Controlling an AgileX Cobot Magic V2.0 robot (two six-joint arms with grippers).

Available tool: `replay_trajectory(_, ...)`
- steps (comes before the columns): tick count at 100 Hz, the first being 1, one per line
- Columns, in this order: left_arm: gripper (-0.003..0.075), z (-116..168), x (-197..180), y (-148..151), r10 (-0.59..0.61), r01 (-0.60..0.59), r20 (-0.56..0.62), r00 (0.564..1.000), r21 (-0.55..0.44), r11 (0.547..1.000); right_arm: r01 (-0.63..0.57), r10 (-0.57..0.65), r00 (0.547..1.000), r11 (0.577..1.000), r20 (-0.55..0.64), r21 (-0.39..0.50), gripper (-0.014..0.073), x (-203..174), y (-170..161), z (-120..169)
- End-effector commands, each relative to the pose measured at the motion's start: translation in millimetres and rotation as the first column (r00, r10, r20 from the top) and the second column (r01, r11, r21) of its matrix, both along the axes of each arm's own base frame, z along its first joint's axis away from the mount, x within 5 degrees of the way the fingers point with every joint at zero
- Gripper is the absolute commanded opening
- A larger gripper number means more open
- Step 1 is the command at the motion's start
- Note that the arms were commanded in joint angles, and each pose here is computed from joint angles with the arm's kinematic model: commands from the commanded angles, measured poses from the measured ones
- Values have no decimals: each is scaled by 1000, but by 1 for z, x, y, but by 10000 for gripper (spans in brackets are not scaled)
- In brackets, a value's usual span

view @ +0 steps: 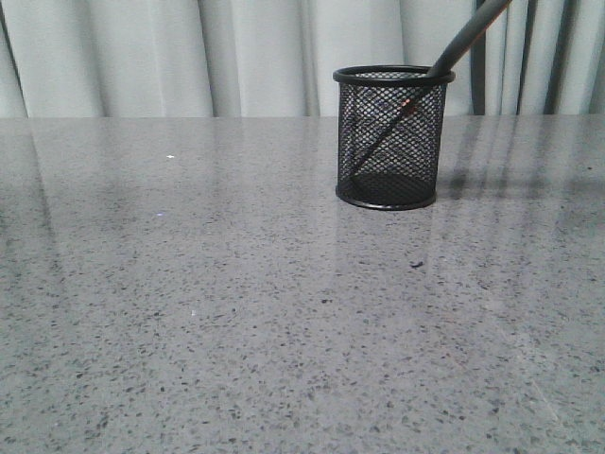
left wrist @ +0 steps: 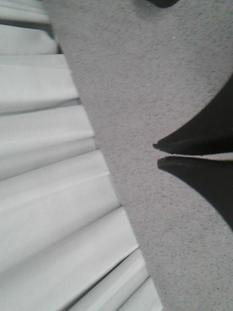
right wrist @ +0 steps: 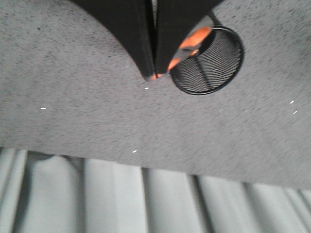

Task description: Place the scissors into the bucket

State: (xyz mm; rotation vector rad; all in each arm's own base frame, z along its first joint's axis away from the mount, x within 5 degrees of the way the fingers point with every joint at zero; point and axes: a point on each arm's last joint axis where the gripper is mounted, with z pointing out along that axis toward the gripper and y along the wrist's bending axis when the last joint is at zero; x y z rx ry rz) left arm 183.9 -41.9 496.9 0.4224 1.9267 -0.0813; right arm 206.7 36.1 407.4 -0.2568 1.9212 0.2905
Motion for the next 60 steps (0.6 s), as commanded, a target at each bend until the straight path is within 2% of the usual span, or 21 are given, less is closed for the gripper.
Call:
replay_trajectory(1,-21,-2,-16,4,32,-16,184,982,-87,996,105,-112,978,993,177,53,-69,-17,-10,4)
replay_trajectory(22,-21,-82,-50,14,91,-43,324,942,-150,988,210,-224,935,974,273,81,-69,-56,-22,-41)
replay_trajectory(39,-20,-146,-80,22,140,-55,408,902,-213,975,243,-259,918,966,299,90,-69,-87,-27,-79)
replay_trajectory(48,-20,-167,-93,25,166,-54,433,886,-260,964,249,-266,913,964,310,94,-69,-100,-28,-96)
replay_trajectory(60,-20,-192,-105,28,174,-55,445,879,-268,962,249,-266,913,964,309,94,-69,-113,-29,-116)
